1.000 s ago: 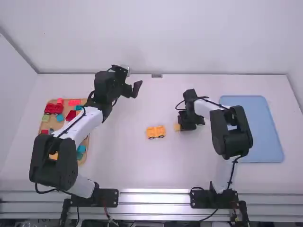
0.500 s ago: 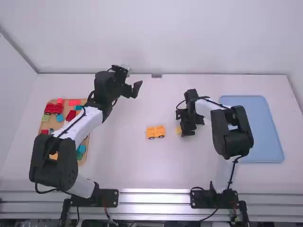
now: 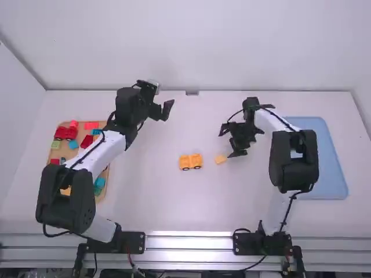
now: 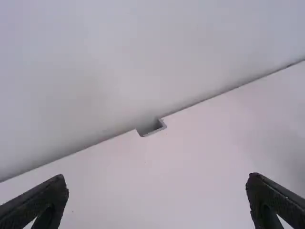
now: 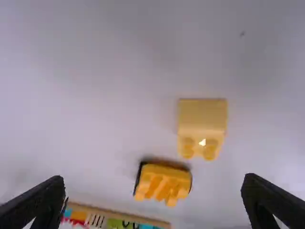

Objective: Assemble lego blocks to make yellow taxi

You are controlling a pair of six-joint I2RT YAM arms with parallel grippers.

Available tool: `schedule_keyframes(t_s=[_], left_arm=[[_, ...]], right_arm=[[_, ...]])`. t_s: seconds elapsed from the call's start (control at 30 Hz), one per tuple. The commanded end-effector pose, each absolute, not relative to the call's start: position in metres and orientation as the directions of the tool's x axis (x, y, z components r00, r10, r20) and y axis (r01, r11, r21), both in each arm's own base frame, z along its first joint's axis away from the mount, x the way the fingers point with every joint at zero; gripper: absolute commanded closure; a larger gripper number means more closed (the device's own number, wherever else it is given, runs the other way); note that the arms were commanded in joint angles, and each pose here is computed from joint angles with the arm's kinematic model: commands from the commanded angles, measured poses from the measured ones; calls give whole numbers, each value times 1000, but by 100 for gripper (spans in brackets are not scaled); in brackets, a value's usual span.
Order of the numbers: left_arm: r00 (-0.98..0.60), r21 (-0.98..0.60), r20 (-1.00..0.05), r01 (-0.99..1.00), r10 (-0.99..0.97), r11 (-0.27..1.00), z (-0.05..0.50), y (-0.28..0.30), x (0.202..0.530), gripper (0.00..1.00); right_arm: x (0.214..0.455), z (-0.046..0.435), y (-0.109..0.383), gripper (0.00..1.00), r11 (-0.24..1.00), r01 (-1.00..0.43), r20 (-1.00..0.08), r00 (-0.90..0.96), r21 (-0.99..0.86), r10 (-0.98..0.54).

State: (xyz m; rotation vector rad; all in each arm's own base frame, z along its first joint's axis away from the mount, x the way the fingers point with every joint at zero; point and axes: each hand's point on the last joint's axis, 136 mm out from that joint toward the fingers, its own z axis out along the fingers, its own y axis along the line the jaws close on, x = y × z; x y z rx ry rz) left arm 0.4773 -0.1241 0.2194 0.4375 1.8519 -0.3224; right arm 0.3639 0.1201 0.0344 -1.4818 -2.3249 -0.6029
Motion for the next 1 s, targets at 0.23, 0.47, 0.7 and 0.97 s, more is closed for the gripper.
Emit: schedule_keyframes(t_s=[0.23,0.47,0.7,0.97], left_arm=[[-264,10,-954,451,144,893,229,-125,472,1],[-267,6,-953,450,141,893,228,-125,472,1],[-305,25,-941,376,149,926,220,-111,475,1],[-380,49,-900,401,215,915,196,-110,465,1]], right_arm=[[404,100,113,2,420,802,494,-594,424,635],[430,168,121,2,446,428,286,-891,786,351],[443,200,119,2,458,-551,-575,-812,697,-101],[484,185,91,2,586,-737,-765,-577,336,-286]])
